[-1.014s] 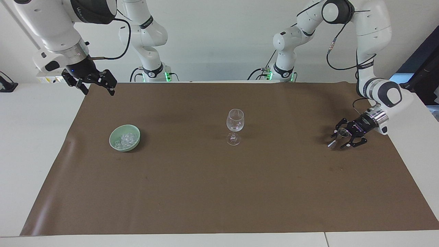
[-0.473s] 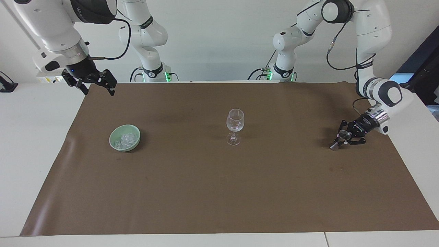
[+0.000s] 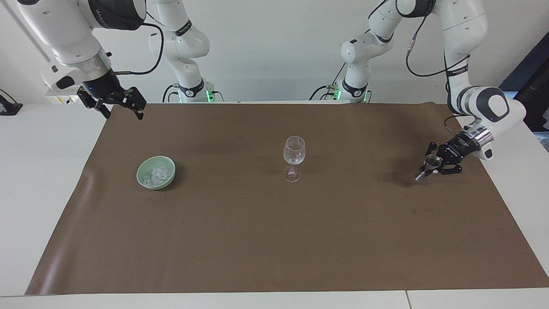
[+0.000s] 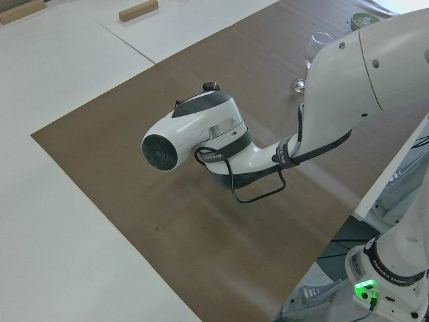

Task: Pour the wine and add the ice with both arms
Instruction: 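Close the left gripper on the metal jigger and lift it, then carry the jigger with the left gripper over the clear glass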

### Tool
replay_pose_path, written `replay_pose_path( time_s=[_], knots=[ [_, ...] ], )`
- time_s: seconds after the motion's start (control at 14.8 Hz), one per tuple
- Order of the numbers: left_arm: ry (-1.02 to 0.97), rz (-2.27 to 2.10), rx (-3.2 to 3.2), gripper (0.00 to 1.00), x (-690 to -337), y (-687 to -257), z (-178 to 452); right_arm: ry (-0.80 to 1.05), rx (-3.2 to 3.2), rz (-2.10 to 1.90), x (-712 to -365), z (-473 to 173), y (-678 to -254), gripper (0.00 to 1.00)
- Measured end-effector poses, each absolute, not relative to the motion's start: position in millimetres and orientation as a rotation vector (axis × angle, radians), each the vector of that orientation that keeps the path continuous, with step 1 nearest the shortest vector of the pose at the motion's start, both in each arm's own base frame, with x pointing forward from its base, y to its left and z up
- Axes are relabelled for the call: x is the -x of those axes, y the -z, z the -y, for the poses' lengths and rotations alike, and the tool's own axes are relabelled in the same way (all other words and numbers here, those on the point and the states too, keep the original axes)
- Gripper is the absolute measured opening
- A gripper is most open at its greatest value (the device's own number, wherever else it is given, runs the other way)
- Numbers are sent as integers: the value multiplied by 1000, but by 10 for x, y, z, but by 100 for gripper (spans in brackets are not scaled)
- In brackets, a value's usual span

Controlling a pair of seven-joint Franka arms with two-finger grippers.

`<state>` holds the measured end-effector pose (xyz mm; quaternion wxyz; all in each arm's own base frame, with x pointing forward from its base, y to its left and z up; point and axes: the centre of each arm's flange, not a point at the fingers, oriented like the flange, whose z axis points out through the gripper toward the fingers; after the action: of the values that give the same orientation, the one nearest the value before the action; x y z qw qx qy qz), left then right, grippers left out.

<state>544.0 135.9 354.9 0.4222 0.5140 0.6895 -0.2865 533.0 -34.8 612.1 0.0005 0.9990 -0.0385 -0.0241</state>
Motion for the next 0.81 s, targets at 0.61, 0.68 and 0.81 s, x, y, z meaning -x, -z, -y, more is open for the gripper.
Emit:
replay_pose_path(
  time_s=[0.61, 0.68, 0.81],
  knots=[
    [735, -1793, -1323, 22, -5495, -4493, 316, 76, -3137, 121, -5330, 348, -6121, 100],
    [729, -1809, -1320, 22, -5497, -4536, 511, 76, -3137, 121, -5330, 348, -6121, 100],
    [708, -1834, -1316, 22, -5483, -4601, 895, 76, -3137, 121, -5330, 348, -6121, 100]
  ],
)
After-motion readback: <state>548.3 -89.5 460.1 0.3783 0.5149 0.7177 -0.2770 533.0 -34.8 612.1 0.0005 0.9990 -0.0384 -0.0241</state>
